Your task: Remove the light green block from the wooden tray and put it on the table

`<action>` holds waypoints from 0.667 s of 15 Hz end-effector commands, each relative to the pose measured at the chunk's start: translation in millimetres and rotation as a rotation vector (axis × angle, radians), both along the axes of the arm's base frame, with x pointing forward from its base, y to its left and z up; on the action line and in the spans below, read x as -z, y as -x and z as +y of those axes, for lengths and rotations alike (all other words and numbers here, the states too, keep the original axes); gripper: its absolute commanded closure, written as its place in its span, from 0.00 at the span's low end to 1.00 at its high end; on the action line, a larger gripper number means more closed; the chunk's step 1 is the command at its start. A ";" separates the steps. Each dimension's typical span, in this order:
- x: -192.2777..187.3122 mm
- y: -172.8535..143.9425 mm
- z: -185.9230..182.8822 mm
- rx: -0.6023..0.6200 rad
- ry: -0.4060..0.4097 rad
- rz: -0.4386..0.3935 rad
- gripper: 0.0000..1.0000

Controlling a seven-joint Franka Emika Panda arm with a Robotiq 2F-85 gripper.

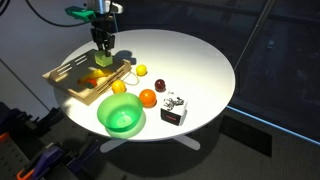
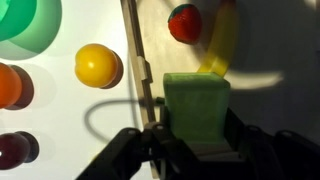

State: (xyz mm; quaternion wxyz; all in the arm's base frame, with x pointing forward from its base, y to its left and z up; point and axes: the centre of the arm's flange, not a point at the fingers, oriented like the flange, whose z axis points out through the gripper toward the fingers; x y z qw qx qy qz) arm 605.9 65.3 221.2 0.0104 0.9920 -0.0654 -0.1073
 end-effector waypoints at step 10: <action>-34.2 -10.1 -99.8 0.224 0.002 -0.127 0.71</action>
